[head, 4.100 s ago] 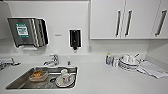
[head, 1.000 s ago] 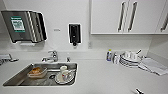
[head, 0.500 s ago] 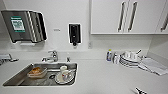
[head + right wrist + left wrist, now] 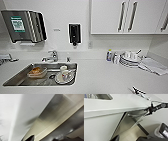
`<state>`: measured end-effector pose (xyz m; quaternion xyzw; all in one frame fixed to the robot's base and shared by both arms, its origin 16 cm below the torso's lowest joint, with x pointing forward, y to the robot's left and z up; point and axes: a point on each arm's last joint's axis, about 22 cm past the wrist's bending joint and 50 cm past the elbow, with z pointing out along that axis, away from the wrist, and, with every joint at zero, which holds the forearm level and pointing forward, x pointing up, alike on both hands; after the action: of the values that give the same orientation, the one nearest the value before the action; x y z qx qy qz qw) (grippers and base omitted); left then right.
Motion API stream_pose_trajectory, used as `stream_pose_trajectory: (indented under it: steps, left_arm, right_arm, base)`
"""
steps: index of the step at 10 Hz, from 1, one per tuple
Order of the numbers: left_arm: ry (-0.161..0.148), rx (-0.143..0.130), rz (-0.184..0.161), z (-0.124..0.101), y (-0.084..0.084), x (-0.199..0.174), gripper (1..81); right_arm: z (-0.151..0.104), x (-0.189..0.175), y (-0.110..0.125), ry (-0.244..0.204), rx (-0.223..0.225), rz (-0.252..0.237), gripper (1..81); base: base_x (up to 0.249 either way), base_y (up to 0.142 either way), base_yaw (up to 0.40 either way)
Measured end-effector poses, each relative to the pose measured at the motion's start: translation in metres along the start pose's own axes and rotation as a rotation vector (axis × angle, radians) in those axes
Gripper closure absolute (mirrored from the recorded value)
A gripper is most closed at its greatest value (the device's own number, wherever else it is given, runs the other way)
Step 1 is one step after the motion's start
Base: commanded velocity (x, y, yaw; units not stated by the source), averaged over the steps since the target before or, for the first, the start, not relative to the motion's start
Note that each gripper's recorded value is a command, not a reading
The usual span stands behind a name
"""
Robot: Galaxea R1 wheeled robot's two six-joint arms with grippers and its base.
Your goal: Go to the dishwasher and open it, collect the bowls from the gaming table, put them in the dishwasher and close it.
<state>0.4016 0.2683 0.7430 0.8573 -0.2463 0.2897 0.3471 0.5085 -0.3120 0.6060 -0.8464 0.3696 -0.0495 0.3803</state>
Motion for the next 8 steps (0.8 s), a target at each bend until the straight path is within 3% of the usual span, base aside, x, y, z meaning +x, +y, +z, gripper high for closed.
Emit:
stream_pose_trajectory:
  steps: [4, 8]
  left_arm:
    - [-0.006, 0.006, -0.001, -0.002, -0.002, -0.001, 1.0]
    - [-0.006, 0.006, 0.002, -0.002, -0.002, -0.001, 1.0]
  right_arm:
    - [0.027, 0.005, 0.02, 0.005, -0.028, 0.036, 1.0]
    - [0.029, 0.007, 0.04, 0.016, -0.051, 0.06, 1.0]
  base:
    - [0.0, 0.0, 0.0]
    - [0.0, 0.0, 0.0]
